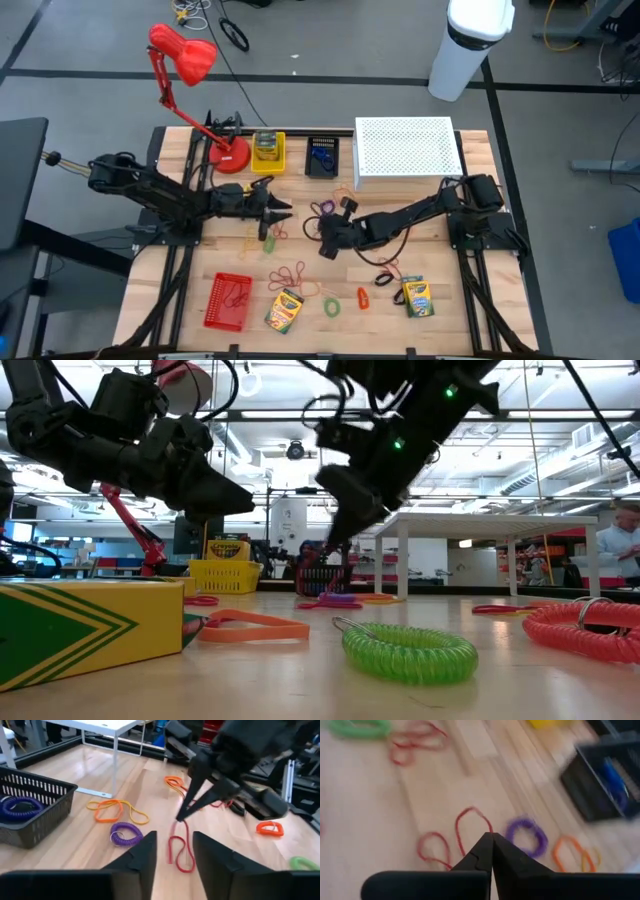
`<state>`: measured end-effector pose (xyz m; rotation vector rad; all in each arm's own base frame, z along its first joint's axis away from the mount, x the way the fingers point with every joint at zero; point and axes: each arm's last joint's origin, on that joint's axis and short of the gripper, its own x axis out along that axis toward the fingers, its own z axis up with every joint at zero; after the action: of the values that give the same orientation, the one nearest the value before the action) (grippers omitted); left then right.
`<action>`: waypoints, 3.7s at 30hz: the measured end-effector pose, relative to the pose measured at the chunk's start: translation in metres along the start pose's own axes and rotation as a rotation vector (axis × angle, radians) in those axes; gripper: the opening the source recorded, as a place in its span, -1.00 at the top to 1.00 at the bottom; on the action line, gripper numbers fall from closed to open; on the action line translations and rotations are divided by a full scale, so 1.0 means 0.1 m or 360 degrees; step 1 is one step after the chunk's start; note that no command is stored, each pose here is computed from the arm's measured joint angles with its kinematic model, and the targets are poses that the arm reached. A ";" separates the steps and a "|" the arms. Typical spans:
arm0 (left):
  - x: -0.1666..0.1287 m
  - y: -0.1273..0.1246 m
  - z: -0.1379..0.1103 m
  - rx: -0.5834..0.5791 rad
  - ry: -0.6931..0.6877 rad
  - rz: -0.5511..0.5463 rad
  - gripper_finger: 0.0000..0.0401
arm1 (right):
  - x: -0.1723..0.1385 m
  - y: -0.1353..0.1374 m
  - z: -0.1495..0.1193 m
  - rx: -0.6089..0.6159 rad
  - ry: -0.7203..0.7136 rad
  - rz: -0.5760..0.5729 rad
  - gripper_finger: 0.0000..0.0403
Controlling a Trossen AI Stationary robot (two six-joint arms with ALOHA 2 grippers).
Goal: Pick & Place Office Desk Supplies
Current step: Put the red rubber band into the red bin
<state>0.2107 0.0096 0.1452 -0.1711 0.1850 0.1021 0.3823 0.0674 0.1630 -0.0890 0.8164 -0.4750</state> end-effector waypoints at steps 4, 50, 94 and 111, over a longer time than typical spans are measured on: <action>0.03 -0.08 0.01 0.0090 0.0002 -0.0060 0.13 | -0.04 0.07 0.09 -0.0108 -0.0157 0.0057 0.98; -0.04 -0.31 0.36 0.0202 0.0365 -0.0218 0.98 | -0.48 0.02 0.18 -0.0064 -0.0343 -0.0312 0.18; -1.13 -1.64 1.02 -0.0506 0.1448 -0.0318 0.98 | -0.20 -0.09 -0.12 0.0008 -0.0520 -0.0199 0.94; -1.12 -2.11 0.41 -0.0493 0.1837 -0.0031 0.97 | -0.21 -0.07 -0.07 0.0017 -0.0582 -0.0113 0.98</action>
<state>0.1329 -0.1996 0.2400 -0.5305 1.3220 0.0002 0.3621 0.0709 0.1744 -0.1896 0.4529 -0.5114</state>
